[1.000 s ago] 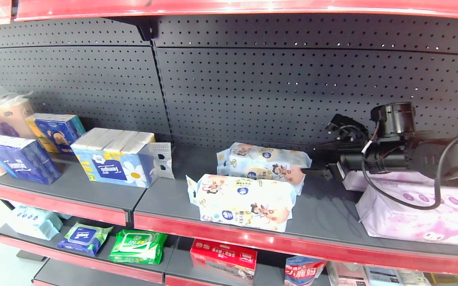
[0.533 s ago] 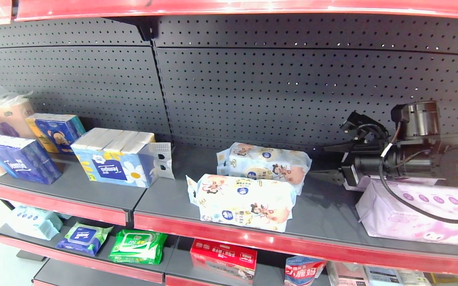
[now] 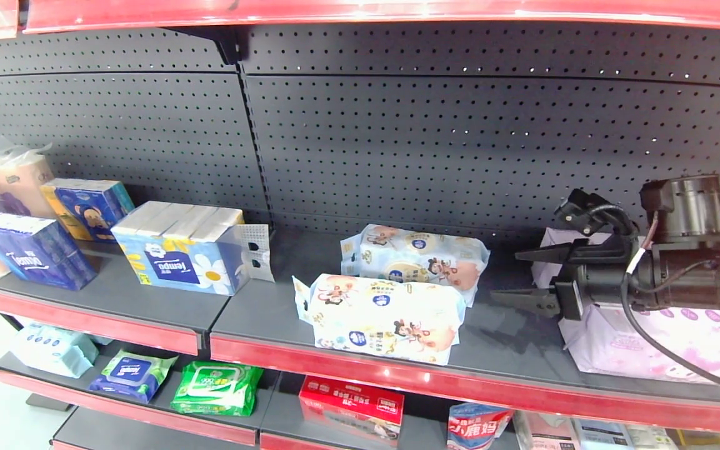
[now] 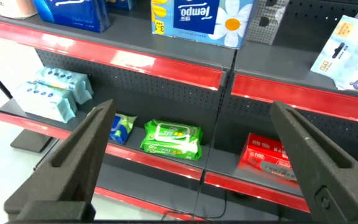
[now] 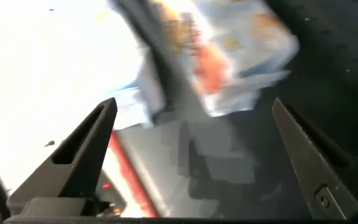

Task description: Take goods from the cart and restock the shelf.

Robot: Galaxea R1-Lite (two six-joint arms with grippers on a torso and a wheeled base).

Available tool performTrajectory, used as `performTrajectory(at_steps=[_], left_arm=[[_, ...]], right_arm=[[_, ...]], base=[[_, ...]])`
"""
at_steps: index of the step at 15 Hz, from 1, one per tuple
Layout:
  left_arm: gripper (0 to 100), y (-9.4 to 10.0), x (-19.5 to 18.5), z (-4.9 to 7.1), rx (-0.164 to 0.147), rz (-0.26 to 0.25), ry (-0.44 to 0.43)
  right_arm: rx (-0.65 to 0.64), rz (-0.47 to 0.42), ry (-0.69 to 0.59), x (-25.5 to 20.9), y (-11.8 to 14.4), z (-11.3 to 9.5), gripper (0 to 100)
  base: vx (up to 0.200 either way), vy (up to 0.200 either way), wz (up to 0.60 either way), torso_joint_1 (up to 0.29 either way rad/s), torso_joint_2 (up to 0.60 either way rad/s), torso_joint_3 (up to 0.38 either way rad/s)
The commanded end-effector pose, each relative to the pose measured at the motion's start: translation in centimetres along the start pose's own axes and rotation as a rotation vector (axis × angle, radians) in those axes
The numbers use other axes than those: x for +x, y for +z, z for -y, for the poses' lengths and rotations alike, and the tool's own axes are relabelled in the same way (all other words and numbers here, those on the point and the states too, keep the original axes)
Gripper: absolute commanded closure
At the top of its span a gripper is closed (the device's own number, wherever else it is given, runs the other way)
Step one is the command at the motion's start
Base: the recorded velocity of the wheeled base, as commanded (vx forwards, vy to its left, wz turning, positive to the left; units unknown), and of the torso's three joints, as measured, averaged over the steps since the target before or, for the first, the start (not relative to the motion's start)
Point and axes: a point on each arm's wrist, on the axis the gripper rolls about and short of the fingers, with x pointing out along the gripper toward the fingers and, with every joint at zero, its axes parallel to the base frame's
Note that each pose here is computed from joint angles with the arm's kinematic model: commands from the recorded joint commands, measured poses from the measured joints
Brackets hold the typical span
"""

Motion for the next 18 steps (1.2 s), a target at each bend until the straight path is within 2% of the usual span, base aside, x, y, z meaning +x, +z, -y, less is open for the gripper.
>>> performTrajectory(at_steps=[1, 5, 9, 15, 18], left_arm=[[0, 0.0, 0.0, 0.0, 0.0, -0.002, 0.001], [0, 0.0, 0.0, 0.0, 0.0, -0.002, 0.001], [0, 0.0, 0.0, 0.0, 0.0, -0.002, 0.001], [0, 0.0, 0.0, 0.0, 0.0, -0.002, 0.001], [0, 0.0, 0.0, 0.0, 0.0, -0.002, 0.001]], right_arm=[[-0.002, 0.012, 0.044, -0.7, 0.2, -2.1, 0], [0.035, -0.025, 0.099, -0.1, -0.7, -3.7, 0], [0.086, -0.071, 0.105, 0.2, -2.0, -3.9, 0], [0.248, -0.119, 0.076, 2.1, -1.5, -4.4, 0], [0.34, -0.115, 0.039, 2.4, -0.9, -4.5, 0]], base=[[0.0, 0.0, 0.0, 0.0, 0.0, 0.0], [0.0, 0.0, 0.0, 0.0, 0.0, 0.0], [0.0, 0.0, 0.0, 0.0, 0.0, 0.0], [0.0, 0.0, 0.0, 0.0, 0.0, 0.0], [0.0, 0.0, 0.0, 0.0, 0.0, 0.0]])
